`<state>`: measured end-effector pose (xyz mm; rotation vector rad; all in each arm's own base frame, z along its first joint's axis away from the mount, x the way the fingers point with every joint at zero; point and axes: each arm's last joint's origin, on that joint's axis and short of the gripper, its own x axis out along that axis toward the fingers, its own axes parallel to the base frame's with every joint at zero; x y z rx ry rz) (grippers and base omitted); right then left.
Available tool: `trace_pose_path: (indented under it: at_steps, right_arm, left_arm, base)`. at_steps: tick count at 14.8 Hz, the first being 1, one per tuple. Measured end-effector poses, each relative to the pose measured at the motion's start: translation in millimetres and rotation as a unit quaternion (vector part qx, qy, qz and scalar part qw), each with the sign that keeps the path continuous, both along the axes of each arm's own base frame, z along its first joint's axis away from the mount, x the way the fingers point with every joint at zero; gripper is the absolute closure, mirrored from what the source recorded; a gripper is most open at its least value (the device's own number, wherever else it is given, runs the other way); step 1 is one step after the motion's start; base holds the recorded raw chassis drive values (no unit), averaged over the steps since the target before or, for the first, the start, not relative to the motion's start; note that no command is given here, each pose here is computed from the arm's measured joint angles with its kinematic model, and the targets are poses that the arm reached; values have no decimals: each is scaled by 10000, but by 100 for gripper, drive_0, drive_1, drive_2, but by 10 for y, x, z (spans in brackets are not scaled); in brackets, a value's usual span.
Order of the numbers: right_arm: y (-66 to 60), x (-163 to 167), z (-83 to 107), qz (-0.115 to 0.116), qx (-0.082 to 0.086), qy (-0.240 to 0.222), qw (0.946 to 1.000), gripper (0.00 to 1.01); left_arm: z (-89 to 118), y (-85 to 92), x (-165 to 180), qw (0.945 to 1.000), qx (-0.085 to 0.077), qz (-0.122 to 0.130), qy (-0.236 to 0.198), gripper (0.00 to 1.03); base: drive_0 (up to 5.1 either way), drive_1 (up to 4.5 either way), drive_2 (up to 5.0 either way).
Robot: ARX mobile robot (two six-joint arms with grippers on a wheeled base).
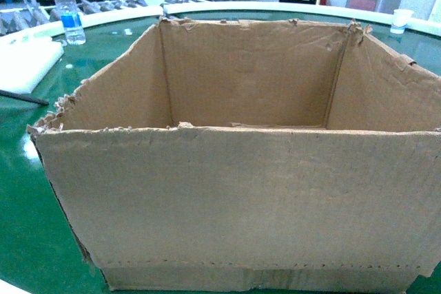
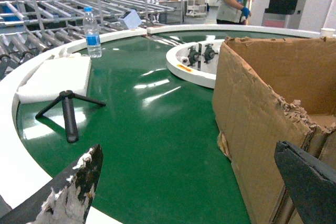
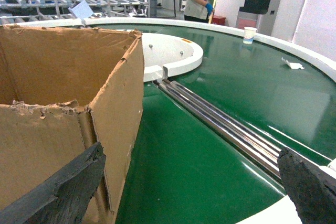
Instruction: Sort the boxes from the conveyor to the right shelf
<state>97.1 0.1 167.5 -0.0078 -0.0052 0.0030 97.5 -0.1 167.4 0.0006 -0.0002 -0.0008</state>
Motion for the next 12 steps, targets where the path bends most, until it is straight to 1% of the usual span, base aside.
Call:
trace_pose_path:
  at_steps: [12]
  right_arm:
    - [-1, 2, 6, -2, 0, -21, 10000, 3]
  left_arm:
    - [0, 0, 0, 10000, 0, 0, 0, 5]
  base:
    - [0, 0, 0]
